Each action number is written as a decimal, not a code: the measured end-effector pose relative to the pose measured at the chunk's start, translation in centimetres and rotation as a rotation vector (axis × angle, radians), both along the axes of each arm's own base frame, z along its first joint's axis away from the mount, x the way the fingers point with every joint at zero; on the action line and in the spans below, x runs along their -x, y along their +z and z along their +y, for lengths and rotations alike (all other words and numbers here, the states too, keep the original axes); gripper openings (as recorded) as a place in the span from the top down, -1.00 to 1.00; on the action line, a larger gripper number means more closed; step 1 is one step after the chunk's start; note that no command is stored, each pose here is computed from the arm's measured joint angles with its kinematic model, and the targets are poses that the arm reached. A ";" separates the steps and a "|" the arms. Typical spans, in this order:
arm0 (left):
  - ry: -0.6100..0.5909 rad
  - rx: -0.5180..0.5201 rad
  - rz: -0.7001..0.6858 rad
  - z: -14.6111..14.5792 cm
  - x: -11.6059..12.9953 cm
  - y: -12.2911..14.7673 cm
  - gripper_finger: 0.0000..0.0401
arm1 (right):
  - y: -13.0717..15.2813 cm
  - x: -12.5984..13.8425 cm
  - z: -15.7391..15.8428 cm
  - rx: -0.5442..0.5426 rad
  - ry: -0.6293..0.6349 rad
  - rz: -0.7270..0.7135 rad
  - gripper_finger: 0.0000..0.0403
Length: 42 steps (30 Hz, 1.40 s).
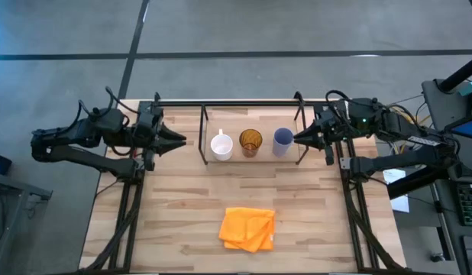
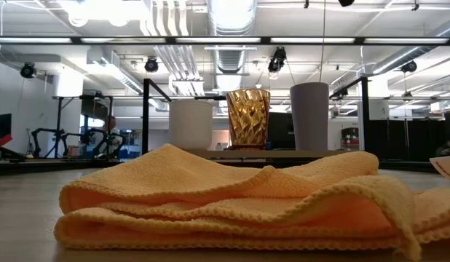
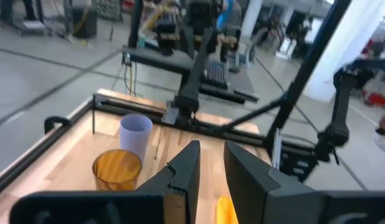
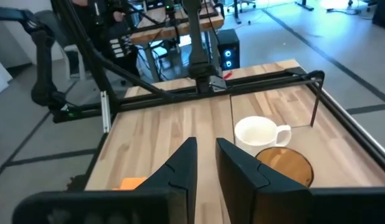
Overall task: Stack small to large cups/mugs on shelf
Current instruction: Return to Home Position
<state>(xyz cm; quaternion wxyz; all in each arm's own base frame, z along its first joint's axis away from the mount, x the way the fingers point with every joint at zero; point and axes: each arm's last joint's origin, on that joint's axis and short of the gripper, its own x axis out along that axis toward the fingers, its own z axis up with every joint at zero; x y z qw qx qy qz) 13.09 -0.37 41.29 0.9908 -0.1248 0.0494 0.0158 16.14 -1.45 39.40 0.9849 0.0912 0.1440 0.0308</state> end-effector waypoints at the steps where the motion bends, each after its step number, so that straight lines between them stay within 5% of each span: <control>1: 0.006 0.001 -0.016 0.0 0.1 -0.5 0.71 | -0.2 0.3 0.0 -0.007 -0.002 -0.002 0.73; 6: 0.011 0.006 -0.143 0.1 0.5 -2.5 0.71 | -1.4 1.7 0.2 -0.018 -0.007 -0.071 0.73; 18: 0.033 0.041 -0.161 0.2 3.4 -8.0 0.71 | -5.4 6.3 0.6 -0.059 -0.075 -0.155 0.73; 24: 0.064 0.141 -0.204 0.4 5.1 -10.6 0.71 | -7.6 8.1 0.7 -0.055 -0.122 -0.216 0.73; 42: 0.126 0.215 -0.203 0.6 5.8 -17.2 0.71 | -12.8 10.0 1.0 -0.155 -0.128 -0.337 0.73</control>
